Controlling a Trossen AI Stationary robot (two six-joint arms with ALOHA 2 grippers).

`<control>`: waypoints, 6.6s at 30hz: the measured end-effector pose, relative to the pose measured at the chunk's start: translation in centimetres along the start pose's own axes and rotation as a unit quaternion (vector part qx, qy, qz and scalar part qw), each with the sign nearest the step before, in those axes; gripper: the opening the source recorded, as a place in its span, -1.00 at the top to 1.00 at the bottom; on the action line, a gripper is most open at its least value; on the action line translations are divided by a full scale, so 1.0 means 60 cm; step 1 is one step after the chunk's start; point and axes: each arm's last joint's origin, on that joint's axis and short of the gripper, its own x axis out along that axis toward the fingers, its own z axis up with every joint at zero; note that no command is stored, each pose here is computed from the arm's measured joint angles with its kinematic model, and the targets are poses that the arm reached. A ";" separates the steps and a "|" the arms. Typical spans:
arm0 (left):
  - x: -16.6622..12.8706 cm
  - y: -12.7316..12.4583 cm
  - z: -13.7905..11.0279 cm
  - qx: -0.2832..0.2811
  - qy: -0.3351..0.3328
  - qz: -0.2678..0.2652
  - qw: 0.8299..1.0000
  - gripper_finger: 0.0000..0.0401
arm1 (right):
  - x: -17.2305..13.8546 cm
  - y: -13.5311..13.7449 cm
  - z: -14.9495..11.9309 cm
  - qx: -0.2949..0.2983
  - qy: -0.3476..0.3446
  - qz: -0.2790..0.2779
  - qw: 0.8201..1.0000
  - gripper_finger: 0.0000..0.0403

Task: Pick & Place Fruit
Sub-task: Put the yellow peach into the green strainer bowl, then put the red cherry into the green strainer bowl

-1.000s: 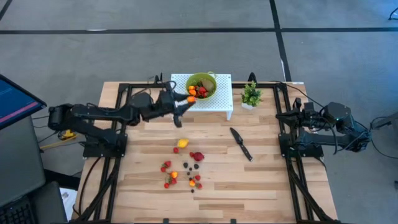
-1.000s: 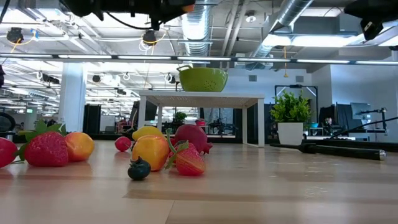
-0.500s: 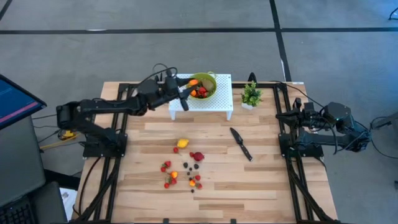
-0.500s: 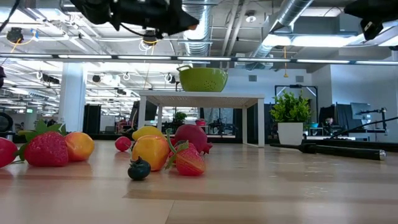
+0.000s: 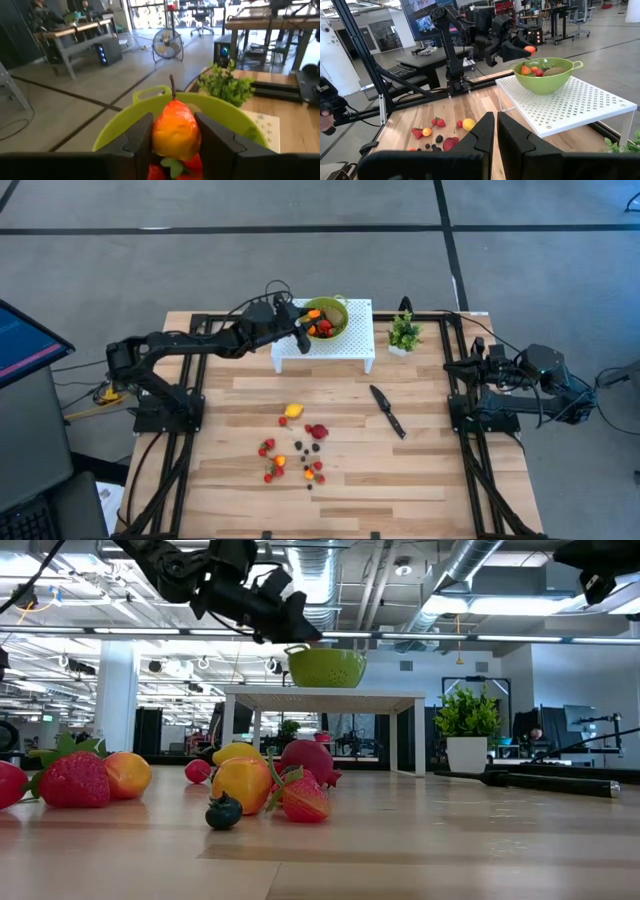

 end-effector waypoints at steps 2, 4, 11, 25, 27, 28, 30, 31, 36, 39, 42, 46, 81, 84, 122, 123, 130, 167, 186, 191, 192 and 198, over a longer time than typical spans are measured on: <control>0.000 0.000 -0.002 0.001 0.005 -0.001 1.000 0.36 | 0.000 0.000 0.000 0.000 0.000 0.000 1.000 0.92; 0.000 -0.001 -0.004 0.002 0.014 -0.002 1.000 0.36 | 0.000 0.000 0.000 0.000 0.000 0.000 1.000 0.92; 0.000 -0.001 -0.010 0.009 0.030 -0.004 1.000 0.36 | 0.000 0.000 0.000 0.000 0.000 0.000 1.000 0.92; -0.001 -0.002 -0.009 0.010 0.029 -0.006 1.000 0.08 | 0.000 0.000 0.000 0.000 0.000 0.000 1.000 0.92; 0.000 -0.002 -0.009 0.010 0.028 -0.006 1.000 0.04 | 0.000 0.000 0.000 0.000 0.000 0.000 1.000 0.92; -0.001 -0.002 -0.009 0.010 0.028 -0.006 1.000 0.03 | 0.000 0.000 0.000 0.000 0.000 0.000 1.000 0.92; -0.002 -0.003 -0.006 0.010 0.025 -0.006 1.000 0.03 | 0.000 0.000 0.000 0.000 0.000 0.000 1.000 0.92; -0.005 -0.004 -0.003 0.010 0.021 -0.008 1.000 0.03 | 0.000 0.000 0.000 0.000 0.000 0.000 1.000 0.92; -0.030 -0.006 0.031 0.016 -0.015 -0.011 1.000 0.07 | 0.000 0.000 0.000 0.000 0.000 0.000 1.000 0.92; -0.054 -0.011 0.059 0.012 -0.046 -0.017 0.999 0.10 | 0.000 0.000 0.000 0.000 0.000 0.000 1.000 0.92; -0.082 -0.025 0.082 0.012 -0.065 -0.044 0.997 0.13 | 0.000 0.000 0.000 0.000 0.000 0.000 1.000 0.92; -0.118 -0.054 0.099 0.018 -0.065 -0.090 0.994 0.16 | 0.000 0.000 0.000 0.000 0.000 0.000 1.000 0.92; -0.319 -0.248 0.013 0.174 0.228 -0.388 0.876 0.21 | 0.000 0.000 0.000 0.000 0.000 0.000 1.000 0.92; -0.320 -0.246 0.013 0.147 0.241 -0.365 0.887 0.21 | 0.000 0.000 0.000 0.000 0.000 0.000 1.000 0.92; -0.161 -0.243 -0.145 0.163 0.472 -0.271 0.823 0.21 | 0.000 0.000 0.000 0.000 0.000 0.000 1.000 0.92; -0.159 -0.244 -0.148 0.166 0.472 -0.273 0.822 0.21 | 0.000 0.000 0.000 0.000 0.000 0.000 1.000 0.92; -0.156 -0.249 -0.184 0.164 0.484 -0.281 0.812 0.21 | 0.000 0.000 0.000 0.000 0.000 0.000 1.000 0.92; -0.161 -0.247 -0.216 0.154 0.460 -0.285 0.827 0.39 | 0.000 0.000 0.000 0.000 0.000 0.000 1.000 0.92; -0.178 -0.246 -0.182 0.113 0.431 -0.343 0.827 0.42 | 0.000 0.000 0.000 0.000 0.000 0.000 1.000 0.92; -0.185 -0.237 -0.133 0.071 0.366 -0.351 0.859 0.45 | 0.000 0.000 0.000 0.000 0.000 0.000 1.000 0.92; -0.188 -0.235 -0.122 0.065 0.349 -0.353 0.866 0.44 | 0.000 0.000 0.000 0.000 0.000 0.000 1.000 0.92; -0.198 -0.224 -0.065 0.031 0.244 -0.365 0.898 0.40 | 0.000 0.000 0.000 0.000 0.000 0.000 1.000 0.92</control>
